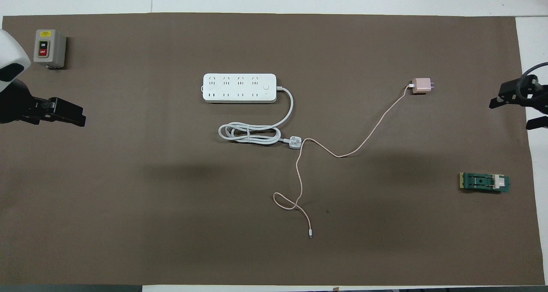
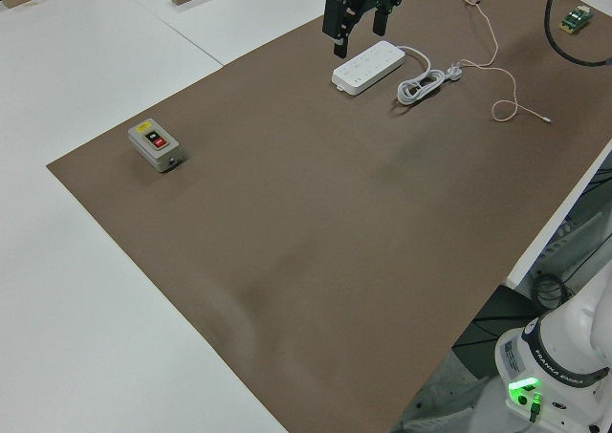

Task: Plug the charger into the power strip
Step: 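Move the right gripper toward the pink charger and open it, then grasp the pink charger with the right gripper and carry it toward the power strip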

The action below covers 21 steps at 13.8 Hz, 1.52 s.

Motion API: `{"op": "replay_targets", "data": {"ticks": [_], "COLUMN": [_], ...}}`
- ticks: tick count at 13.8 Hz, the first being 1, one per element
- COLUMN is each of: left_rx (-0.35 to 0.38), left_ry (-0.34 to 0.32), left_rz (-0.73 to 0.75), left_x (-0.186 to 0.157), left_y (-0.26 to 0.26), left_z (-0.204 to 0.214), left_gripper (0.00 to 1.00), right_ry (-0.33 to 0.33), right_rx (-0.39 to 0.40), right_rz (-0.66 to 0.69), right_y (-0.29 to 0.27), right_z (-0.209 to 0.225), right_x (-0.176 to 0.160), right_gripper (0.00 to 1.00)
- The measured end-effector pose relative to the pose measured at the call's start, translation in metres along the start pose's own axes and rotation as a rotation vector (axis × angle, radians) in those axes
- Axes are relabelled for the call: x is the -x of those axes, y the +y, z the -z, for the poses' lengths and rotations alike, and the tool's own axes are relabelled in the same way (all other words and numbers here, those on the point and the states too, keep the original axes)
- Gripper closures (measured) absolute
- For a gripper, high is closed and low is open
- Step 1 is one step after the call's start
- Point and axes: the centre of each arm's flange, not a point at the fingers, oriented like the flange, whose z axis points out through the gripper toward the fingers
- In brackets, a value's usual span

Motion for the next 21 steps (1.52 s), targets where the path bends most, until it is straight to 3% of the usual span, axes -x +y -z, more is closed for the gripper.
{"op": "replay_targets", "data": {"ticks": [3, 6, 9, 15, 18, 21], "left_rx": [-0.001, -0.001, -0.002, 0.012, 0.165, 0.331], "left_ry": [0.011, 0.014, 0.026, 0.03, 0.037, -0.011], "left_rz": [0.0, 0.0, -0.011, -0.037, -0.025, 0.01], "left_x": [-0.002, -0.002, -0.003, -0.004, -0.011, -0.028], "left_y": [0.0, 0.0, 0.006, 0.023, 0.036, 0.043], "left_z": [-0.002, -0.001, 0.001, 0.0, -0.014, -0.047], "left_gripper": [0.0, 0.0, 0.0, 0.0, 0.0, 0.0], "right_ry": [-0.086, -0.165, -0.241, -0.343, -0.37, -0.377], "right_rx": [-0.118, -0.194, -0.226, -0.206, -0.185, -0.196], "right_rz": [-0.241, -0.385, -0.46, -0.579, -0.634, -0.647], "right_y": [0.002, 0.011, 0.024, 0.015, 0.01, 0.005], "right_z": [-0.048, -0.082, -0.128, -0.202, -0.228, -0.233], "right_x": [-0.035, -0.069, -0.101, -0.133, -0.144, -0.148], "right_gripper": [0.0, 0.0, 0.0, 0.0, 0.0, 0.0]}}
